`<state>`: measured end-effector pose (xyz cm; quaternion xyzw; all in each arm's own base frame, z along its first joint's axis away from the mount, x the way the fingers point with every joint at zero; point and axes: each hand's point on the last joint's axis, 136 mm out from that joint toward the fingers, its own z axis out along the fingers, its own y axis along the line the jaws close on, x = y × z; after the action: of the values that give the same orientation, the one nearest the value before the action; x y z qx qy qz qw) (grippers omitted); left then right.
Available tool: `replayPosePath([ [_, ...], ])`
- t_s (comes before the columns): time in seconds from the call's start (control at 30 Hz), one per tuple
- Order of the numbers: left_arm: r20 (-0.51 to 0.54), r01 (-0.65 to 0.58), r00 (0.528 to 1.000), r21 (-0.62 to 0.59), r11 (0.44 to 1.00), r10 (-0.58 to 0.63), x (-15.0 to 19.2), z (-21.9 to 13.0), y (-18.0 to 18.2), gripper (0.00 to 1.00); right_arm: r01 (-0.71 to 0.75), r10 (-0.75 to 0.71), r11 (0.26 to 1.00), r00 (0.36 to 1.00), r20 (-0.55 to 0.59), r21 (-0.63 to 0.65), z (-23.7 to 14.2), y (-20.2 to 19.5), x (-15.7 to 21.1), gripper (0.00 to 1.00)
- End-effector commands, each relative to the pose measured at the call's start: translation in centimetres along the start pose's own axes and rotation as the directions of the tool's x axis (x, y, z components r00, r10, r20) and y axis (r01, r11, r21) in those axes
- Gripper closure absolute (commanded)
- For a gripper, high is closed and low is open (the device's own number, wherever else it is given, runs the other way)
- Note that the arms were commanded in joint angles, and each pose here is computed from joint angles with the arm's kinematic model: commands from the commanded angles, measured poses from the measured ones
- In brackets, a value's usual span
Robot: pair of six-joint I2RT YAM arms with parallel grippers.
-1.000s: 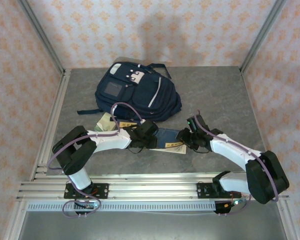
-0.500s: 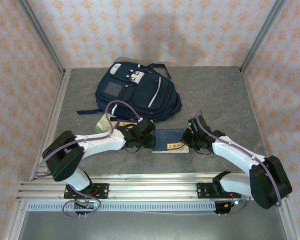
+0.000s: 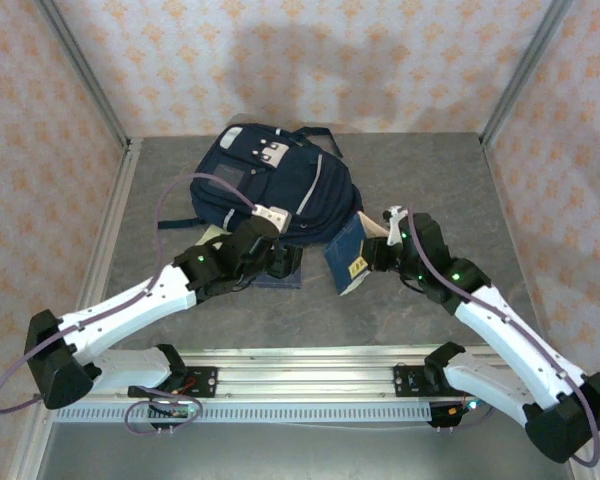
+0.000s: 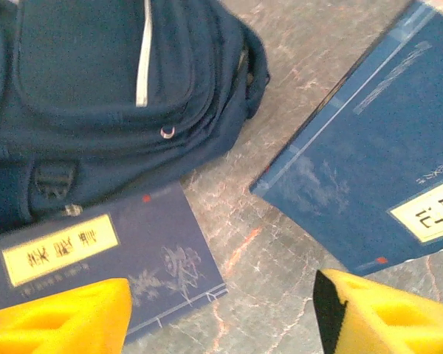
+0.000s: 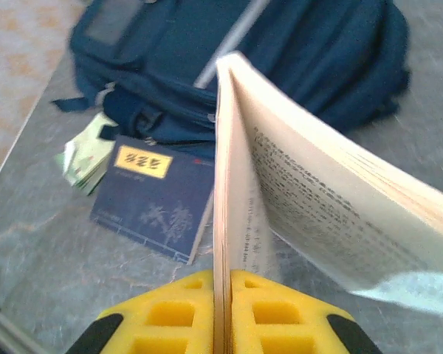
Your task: Pack books, pencil case, and school supplies into a backpack
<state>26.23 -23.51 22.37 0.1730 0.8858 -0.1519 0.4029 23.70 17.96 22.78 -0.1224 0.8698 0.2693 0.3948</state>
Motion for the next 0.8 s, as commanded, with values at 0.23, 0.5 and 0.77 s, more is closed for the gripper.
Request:
replayPosePath([
  [0.23,0.067,-0.388,0.922,0.151,0.909,0.382,-0.4,-2.8,-2.3,0.28,0.631,-0.626,0.751,0.774,0.095,-0.194,-4.3,5.5,-1.3,1.0],
  [0.5,0.177,-0.434,0.901,0.355,0.828,0.396,0.5,-3.4,-6.3,0.24,0.675,-0.624,0.639,0.735,0.264,-0.369,-6.3,9.3,-0.1,1.0],
  [0.77,0.196,-0.465,0.885,0.434,0.772,0.423,0.9,-2.7,-8.1,0.24,0.728,-0.581,0.534,0.686,0.438,-0.43,-9.1,11.9,0.1,1.0],
])
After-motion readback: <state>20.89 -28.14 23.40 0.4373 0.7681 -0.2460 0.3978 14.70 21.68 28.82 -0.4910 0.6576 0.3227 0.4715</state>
